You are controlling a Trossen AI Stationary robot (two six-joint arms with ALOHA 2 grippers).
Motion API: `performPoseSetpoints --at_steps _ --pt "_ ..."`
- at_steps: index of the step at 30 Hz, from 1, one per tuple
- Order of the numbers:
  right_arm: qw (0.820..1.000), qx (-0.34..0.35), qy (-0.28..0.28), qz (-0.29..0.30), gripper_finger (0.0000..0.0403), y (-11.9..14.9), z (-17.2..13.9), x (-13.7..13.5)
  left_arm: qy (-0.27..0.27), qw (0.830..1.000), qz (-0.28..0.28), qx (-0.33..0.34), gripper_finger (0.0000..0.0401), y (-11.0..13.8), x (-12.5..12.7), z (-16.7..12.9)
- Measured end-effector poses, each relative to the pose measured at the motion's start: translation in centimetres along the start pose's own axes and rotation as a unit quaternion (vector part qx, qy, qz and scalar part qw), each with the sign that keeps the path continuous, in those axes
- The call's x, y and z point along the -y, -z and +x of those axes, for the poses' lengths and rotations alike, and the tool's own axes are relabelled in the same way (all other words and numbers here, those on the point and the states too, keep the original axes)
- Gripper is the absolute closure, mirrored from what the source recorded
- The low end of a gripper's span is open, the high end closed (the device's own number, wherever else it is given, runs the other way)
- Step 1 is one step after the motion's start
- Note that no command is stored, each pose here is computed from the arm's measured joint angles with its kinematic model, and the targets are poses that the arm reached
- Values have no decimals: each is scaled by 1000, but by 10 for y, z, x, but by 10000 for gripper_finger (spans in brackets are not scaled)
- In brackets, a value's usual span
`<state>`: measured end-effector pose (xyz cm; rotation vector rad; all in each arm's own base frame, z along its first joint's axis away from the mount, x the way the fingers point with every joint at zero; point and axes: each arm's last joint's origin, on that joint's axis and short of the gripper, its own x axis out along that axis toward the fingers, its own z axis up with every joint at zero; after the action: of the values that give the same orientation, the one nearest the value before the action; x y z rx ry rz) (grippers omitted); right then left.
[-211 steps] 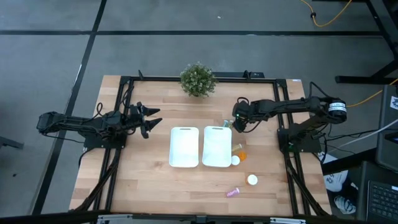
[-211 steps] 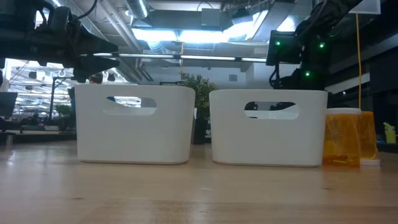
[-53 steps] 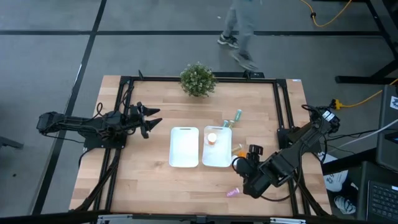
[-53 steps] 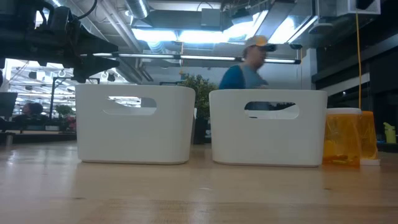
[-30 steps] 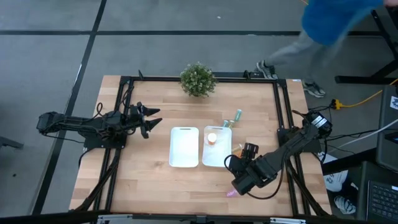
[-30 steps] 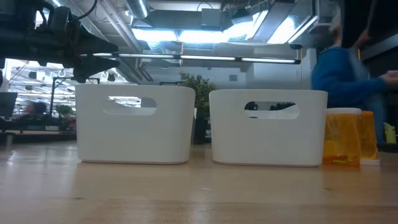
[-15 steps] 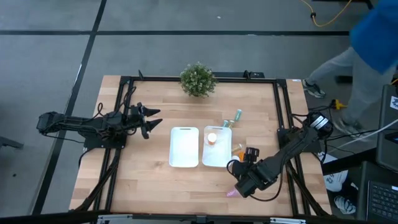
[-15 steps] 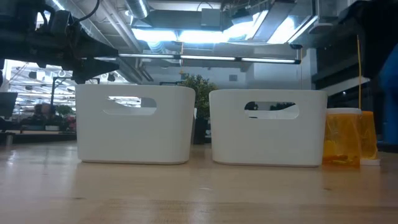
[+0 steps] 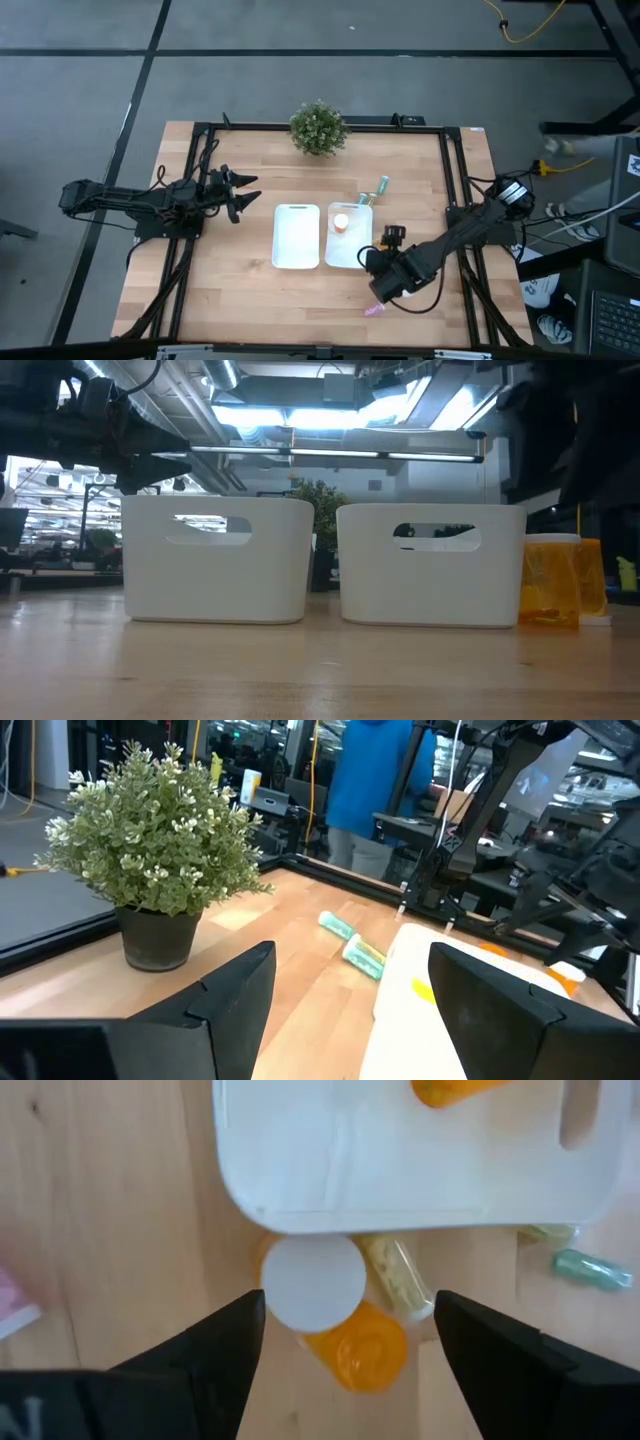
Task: Pick and place medicine bottles into bin by pill shape (circle, oval)
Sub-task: Put the orange capsule bottle into the right white bin
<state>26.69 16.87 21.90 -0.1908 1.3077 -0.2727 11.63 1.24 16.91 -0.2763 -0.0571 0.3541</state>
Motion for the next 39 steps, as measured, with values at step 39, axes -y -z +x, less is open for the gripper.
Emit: performPoseSetpoints --at_steps 39 --pt "994 22 -106 -10 138 5 44 18 0 1000 -2 0 146 0 0 0"
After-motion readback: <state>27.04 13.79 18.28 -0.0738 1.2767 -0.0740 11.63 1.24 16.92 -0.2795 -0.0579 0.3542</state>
